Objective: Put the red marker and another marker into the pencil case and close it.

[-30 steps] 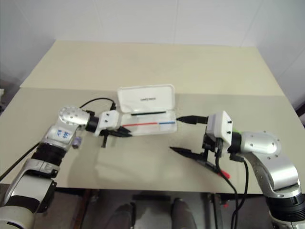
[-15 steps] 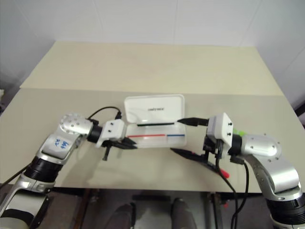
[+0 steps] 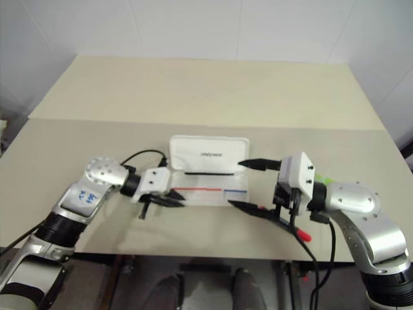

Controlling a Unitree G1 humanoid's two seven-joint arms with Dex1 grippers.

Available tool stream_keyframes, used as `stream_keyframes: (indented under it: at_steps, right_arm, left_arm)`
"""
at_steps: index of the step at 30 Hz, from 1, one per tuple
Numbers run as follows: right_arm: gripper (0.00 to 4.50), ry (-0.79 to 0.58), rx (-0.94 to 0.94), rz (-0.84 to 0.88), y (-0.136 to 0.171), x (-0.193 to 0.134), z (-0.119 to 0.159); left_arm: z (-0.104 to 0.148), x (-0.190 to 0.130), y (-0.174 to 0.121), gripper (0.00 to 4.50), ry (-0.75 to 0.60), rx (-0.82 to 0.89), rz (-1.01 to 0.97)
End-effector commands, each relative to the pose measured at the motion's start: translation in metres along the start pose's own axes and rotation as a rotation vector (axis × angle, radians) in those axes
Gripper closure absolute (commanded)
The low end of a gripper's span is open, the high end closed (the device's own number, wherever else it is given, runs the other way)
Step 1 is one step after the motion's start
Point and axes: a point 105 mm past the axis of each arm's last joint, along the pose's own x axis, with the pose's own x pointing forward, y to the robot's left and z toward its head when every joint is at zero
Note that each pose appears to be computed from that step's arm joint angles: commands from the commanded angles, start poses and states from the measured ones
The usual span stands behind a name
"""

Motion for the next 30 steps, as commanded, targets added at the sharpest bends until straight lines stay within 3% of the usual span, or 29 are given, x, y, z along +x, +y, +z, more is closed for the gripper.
stream_keyframes:
  at_steps: [1,4,14,16,21,30]
  right_arm:
    - [0.0,-0.027,-0.048,-0.007,0.0,-0.003,0.014]
    - [0.0,-0.029,-0.047,-0.007,-0.001,-0.002,0.014]
    - [0.0,-0.045,0.005,-0.032,-0.003,-0.003,0.008]
    - [0.0,-0.037,0.047,-0.091,-0.006,-0.012,0.002]
    - [0.0,0.066,0.109,-0.29,-0.014,-0.044,-0.025]
    - [0.0,0.231,0.232,-0.356,0.008,-0.08,-0.073]
  left_arm:
    - [0.012,0.001,0.005,2.75,-0.031,0.041,0.008]
    - [0.023,-0.002,0.006,1.73,-0.069,0.046,0.02]
    - [0.048,-0.037,-0.004,1.73,-0.204,-0.047,0.052]
    - [0.052,-0.051,-0.015,1.39,-0.259,-0.075,0.03]
    - [0.039,-0.082,-0.022,0.04,-0.33,-0.085,0.133]
    - [0.036,-0.11,-0.026,0.04,-0.428,-0.136,0.155]
